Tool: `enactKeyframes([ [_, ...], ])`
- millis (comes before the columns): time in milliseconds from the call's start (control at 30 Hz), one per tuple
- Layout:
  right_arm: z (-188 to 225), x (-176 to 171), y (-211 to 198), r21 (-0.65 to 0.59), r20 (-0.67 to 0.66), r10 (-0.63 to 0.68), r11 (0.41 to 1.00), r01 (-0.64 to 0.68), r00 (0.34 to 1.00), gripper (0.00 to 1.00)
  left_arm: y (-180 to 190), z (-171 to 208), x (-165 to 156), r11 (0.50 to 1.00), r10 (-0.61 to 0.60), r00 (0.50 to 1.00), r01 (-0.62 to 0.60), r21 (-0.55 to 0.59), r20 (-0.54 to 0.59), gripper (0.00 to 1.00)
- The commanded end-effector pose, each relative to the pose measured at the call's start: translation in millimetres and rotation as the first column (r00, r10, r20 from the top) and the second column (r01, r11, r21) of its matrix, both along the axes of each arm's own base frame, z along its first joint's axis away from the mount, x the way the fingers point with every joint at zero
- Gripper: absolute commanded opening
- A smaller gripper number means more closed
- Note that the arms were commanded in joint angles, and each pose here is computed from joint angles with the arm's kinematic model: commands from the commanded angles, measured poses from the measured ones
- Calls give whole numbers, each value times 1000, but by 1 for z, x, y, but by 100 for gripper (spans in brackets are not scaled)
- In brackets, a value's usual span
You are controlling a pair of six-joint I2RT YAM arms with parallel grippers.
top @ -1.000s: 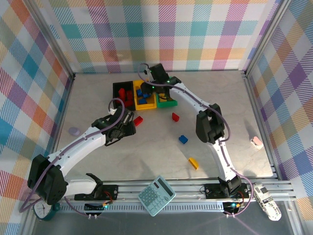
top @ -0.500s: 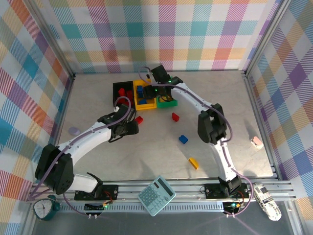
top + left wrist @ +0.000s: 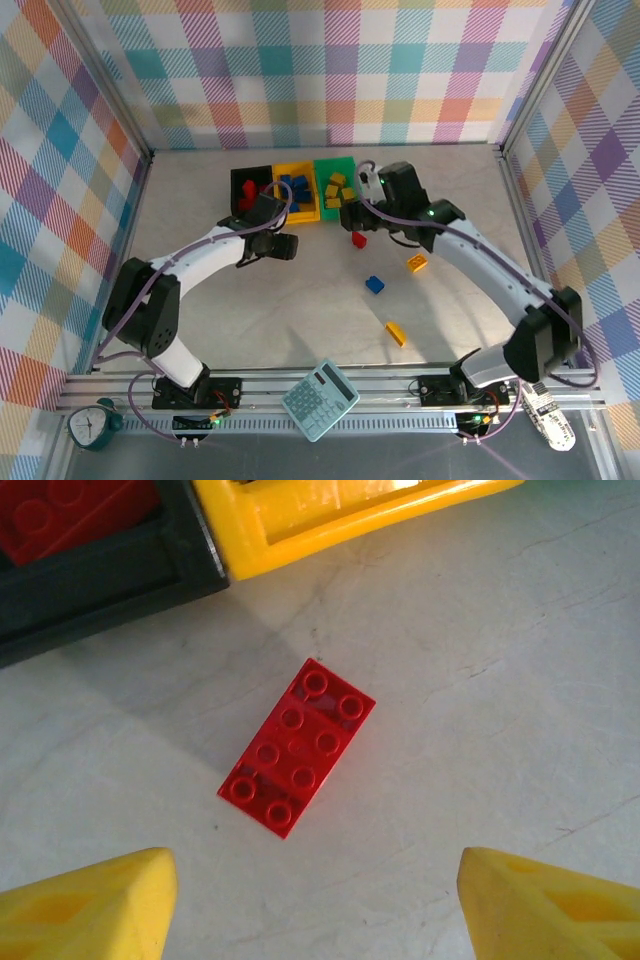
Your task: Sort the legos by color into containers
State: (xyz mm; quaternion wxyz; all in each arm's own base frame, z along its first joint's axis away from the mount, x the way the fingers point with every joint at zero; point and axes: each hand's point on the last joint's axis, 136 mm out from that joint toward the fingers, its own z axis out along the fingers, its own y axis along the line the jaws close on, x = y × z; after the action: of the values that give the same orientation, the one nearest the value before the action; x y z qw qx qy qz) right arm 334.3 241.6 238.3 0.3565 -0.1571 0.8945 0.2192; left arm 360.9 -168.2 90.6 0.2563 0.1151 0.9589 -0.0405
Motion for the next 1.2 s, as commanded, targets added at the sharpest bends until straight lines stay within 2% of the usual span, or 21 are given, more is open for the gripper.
enactKeyframes([
  [0, 3, -19, -22, 0, 2, -53, 999, 53, 999, 73, -2, -5, 11, 996, -83, 996, 83, 16, -10, 73],
  [300, 10, -45, -54, -12, 16, -123, 992, 123, 992, 76, -11, -23, 30, 984, -174, 984, 175, 36, -41, 69],
  [733, 18, -61, -75, -49, 40, -150, 987, 152, 988, 78, -1, -52, 40, 987, -128, 986, 137, 89, -103, 64],
  [900, 20, -62, -77, -50, 48, -155, 986, 158, 987, 78, 0, -54, 37, 987, -124, 985, 134, 83, -120, 53],
  [1033, 23, -63, -81, -51, 63, -166, 984, 170, 984, 78, 0, -55, 35, 988, -123, 984, 133, 79, -130, 39],
  [1167, 27, -64, -85, -55, 75, -172, 983, 176, 982, 78, 0, -55, 33, 988, -119, 984, 131, 77, -135, 33],
])
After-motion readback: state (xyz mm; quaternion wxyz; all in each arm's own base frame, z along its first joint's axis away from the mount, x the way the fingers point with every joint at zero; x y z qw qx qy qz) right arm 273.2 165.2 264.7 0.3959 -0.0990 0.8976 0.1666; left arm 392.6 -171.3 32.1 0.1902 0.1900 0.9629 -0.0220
